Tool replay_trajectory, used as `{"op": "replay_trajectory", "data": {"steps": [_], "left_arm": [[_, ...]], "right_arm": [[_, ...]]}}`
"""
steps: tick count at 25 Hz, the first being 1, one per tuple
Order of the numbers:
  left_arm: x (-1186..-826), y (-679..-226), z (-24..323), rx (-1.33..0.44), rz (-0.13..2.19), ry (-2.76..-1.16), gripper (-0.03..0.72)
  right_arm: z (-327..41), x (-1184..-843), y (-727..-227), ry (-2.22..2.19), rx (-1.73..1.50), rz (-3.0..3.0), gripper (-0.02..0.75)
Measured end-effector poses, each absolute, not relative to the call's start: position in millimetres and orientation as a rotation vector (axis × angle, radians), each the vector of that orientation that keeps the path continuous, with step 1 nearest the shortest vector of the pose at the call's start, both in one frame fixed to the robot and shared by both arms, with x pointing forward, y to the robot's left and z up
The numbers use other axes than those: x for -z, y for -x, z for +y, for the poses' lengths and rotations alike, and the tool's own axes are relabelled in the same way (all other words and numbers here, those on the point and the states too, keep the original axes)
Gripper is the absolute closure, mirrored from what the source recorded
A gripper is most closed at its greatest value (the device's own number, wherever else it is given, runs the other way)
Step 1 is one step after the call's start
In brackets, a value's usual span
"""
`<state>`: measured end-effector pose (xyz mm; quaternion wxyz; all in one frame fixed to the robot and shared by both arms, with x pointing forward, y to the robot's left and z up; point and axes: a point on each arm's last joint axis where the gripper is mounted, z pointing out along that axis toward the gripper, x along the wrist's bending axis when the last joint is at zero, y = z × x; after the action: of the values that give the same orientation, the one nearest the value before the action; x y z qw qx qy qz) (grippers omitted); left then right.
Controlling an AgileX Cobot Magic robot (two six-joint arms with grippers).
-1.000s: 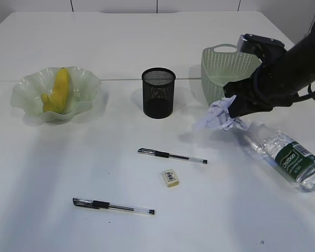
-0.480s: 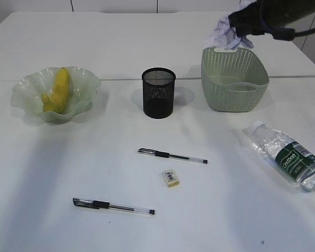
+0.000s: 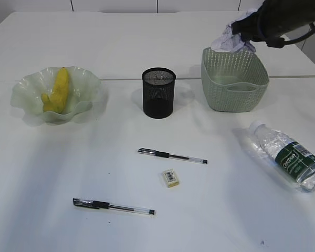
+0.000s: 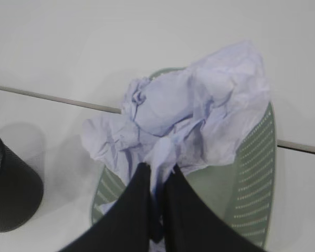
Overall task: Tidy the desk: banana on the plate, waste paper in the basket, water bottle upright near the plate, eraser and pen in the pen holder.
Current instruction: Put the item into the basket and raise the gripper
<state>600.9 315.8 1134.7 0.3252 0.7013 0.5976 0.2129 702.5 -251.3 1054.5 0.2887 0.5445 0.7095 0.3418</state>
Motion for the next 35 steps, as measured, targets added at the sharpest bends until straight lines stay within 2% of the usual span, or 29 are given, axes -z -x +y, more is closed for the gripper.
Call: {"op": "replay_trajectory", "data": {"steps": [12,20,22,25,27,29,35], "left_arm": [[-1135.0,-600.5,313.1,-0.517,1.567,-1.816,0.431],[-1137.1,-601.9,311.2,-0.505,1.561,-1.771,0.434],[-1137.3,-602.1,311.1,-0.505,1.560,-1.768,0.434],[-1137.4,-602.1,311.1,-0.505,1.560,-1.766,0.434],[-1137.4,-602.1,310.9,-0.503,1.560,-1.765,0.434],[-1137.6,-602.2,310.6,-0.499,1.559,-1.760,0.434],[-1137.3,-601.7,310.1,-0.488,1.560,-1.761,0.434]], "right_arm": [[-264.2,-974.7,-726.8,-1.572,-0.806,1.947,0.725],[-264.9,-976.0,-730.0,-1.553,-0.824,1.913,0.715],[-264.9,-976.0,-729.9,-1.553,-0.824,1.913,0.685],[-264.8,-976.0,-730.0,-1.557,-0.827,1.911,0.570],[-264.7,-976.2,-730.1,-1.559,-0.831,1.908,0.463],[-264.5,-976.2,-730.1,-1.566,-0.836,1.904,0.395],[-262.0,-976.1,-726.8,-1.631,-0.827,1.955,0.360]]}}
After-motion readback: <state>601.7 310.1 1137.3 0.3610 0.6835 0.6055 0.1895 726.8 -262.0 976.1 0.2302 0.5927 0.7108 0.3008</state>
